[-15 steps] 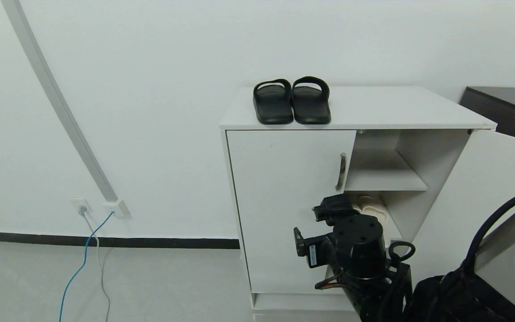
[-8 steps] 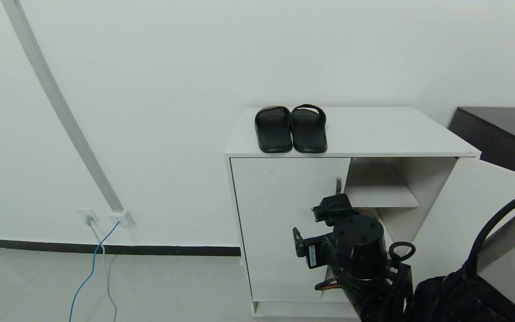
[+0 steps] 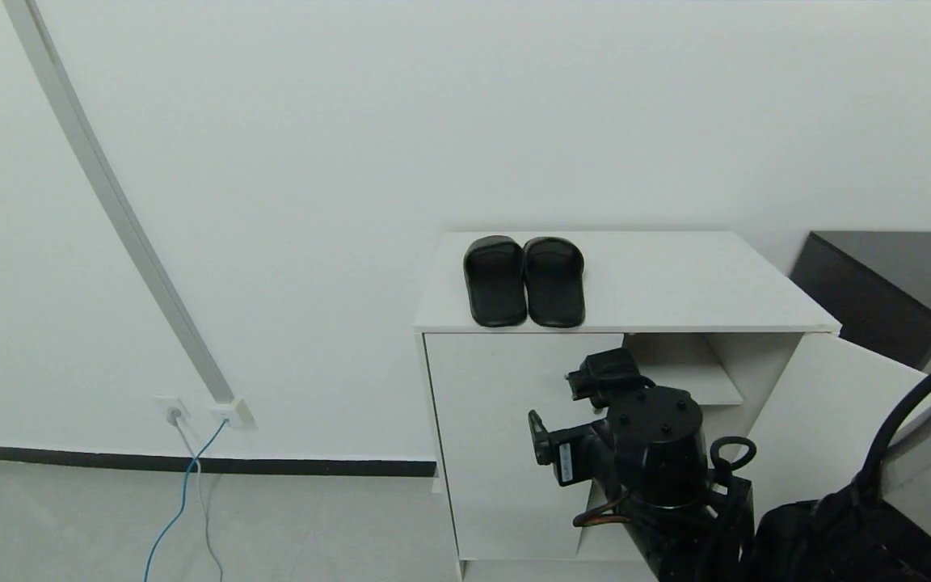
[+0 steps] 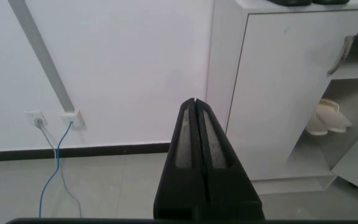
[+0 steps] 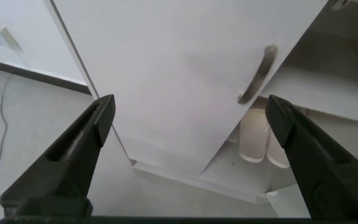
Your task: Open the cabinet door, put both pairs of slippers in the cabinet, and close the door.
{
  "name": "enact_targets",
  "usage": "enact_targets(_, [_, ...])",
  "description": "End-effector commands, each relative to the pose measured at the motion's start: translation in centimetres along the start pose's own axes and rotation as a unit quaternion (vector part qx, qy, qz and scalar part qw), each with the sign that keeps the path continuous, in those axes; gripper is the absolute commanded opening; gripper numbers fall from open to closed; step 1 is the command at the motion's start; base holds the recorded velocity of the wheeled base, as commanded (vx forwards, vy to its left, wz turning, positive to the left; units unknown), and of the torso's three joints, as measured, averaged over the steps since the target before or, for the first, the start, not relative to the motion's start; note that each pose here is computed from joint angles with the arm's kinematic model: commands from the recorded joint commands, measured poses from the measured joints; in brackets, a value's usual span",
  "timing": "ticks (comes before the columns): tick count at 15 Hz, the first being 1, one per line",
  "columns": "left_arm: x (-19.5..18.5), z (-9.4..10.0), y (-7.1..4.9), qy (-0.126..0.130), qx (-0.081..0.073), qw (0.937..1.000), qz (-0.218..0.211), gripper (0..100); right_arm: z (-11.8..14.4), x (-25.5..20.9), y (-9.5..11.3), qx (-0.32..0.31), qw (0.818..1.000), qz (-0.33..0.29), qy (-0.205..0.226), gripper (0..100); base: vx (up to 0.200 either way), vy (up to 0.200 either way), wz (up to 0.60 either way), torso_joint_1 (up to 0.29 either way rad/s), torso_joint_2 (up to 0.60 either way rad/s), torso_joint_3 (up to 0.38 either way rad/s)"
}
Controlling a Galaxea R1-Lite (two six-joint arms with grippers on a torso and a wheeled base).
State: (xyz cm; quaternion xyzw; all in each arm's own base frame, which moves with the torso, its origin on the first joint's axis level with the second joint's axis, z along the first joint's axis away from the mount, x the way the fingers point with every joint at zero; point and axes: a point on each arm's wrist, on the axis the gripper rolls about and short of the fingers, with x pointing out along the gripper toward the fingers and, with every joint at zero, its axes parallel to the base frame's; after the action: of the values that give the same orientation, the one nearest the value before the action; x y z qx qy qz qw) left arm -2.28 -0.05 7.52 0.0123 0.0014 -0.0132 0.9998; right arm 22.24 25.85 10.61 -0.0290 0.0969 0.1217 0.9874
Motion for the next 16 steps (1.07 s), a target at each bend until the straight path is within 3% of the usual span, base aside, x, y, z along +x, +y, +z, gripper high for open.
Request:
enact_targets(1, [0.0, 0.0, 0.0, 0.001, 0.0, 1.0, 0.0, 0, -0.1, -0.1, 0.0, -0.001, 1.0, 0.002, 0.001, 100, 0.0, 0.0, 0.0, 0.242, -0.57, -0.32])
enact_targets(10, [0.0, 0.0, 0.0, 0.001, 0.0, 1.0, 0.0, 0, -0.5, 0.0, 0.0, -0.005, 1.0, 0.003, 0.007, 100, 0.0, 0.0, 0.0, 0.216, -0.48, -0.27])
enact_targets(13, [0.0, 0.0, 0.0, 0.0, 0.001, 1.0, 0.0, 0, 2.6, 1.7, 0.6, 0.028, 0.999, 0.014, -0.024, 100, 0.0, 0.0, 0.0, 0.17, -0.37, -0.201])
enact_targets(16, [0.0, 0.0, 0.0, 0.001, 0.001, 1.0, 0.0, 0, 5.5, 2.6, 1.8, 0.06, 0.998, 0.012, 0.005, 100, 0.0, 0.0, 0.0, 0.057, -0.12, -0.062])
